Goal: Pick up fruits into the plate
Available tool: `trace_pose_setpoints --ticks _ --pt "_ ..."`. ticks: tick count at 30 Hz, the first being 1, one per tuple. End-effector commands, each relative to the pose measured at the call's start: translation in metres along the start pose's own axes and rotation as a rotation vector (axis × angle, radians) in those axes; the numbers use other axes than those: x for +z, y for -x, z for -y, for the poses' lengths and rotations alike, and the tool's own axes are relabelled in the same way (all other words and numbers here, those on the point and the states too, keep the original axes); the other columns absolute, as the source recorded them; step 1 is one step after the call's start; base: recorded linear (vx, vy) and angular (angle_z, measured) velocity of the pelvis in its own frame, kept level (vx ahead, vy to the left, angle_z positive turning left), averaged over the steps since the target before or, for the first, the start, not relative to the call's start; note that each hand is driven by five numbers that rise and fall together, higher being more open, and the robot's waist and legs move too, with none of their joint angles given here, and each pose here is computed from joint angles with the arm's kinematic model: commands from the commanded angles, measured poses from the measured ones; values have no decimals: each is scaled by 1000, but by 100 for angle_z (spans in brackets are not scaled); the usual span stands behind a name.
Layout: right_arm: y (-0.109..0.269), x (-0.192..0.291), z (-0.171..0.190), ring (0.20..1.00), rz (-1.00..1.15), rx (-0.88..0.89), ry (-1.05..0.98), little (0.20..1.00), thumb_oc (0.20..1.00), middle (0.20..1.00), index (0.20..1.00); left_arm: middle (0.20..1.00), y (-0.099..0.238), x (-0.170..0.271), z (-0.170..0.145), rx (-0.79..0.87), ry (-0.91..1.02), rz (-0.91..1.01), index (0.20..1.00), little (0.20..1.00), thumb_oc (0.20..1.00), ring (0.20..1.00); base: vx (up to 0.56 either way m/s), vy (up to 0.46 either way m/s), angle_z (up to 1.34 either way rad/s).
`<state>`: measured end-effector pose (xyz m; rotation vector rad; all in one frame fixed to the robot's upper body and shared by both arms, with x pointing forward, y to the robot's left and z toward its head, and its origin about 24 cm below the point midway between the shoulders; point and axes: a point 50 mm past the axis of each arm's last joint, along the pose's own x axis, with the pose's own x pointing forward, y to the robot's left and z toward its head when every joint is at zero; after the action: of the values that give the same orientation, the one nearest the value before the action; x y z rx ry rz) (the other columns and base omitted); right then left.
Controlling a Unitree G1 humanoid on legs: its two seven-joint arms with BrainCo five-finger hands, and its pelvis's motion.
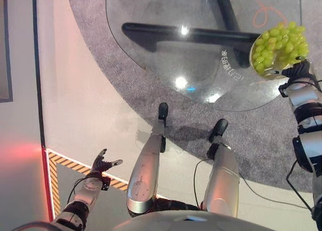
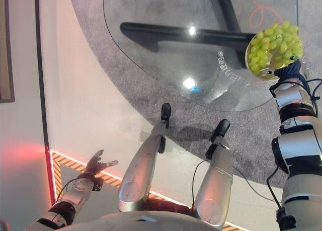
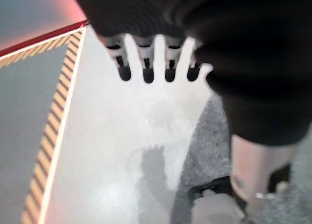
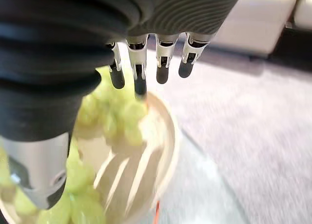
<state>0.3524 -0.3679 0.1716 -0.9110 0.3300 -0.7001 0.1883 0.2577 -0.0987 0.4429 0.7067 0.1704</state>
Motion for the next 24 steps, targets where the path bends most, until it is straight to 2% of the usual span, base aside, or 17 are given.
trace_pose_setpoints --ticks 1,4,6,7,10,13,20,24 --pt "5 -27 -4 1000 42 -57 62 1000 1000 1000 1000 1000 -3 -13 -23 81 -12 -81 1000 1000 1000 1000 -38 -2 4" --pt "19 -33 -34 1000 132 -36 40 1000 1000 1000 1000 1000 -6 -9 -26 105 9 -77 1000 1000 1000 1000 -3 11 -1" --pt "37 -46 -62 1000 174 17 39 1000 1000 1000 1000 1000 -5 -12 -25 121 13 -91 1000 1000 1000 1000 29 28 -9" --pt "53 -58 -88 1000 182 78 56 1000 1000 1000 1000 1000 -5 -16 -23 126 4 -113 1000 1000 1000 1000 38 6 -11" --pt "80 -87 -119 1000 137 189 55 1000 1000 1000 1000 1000 -3 -23 -19 122 -19 -141 1000 1000 1000 1000 21 -8 -17" --pt "125 -138 -156 1000 34 362 85 1000 1000 1000 1000 1000 4 -38 -9 112 -53 -188 1000 1000 1000 1000 46 2 -8" --pt "192 -189 -194 1000 -128 620 146 1000 1000 1000 1000 1000 8 -48 8 2 -189 -224 1000 1000 1000 1000 29 15 -13" --pt "225 -225 -200 1000 -220 765 306 1000 1000 1000 1000 1000 10 -55 10 -28 -204 -288 1000 1000 1000 1000 15 11 -21"
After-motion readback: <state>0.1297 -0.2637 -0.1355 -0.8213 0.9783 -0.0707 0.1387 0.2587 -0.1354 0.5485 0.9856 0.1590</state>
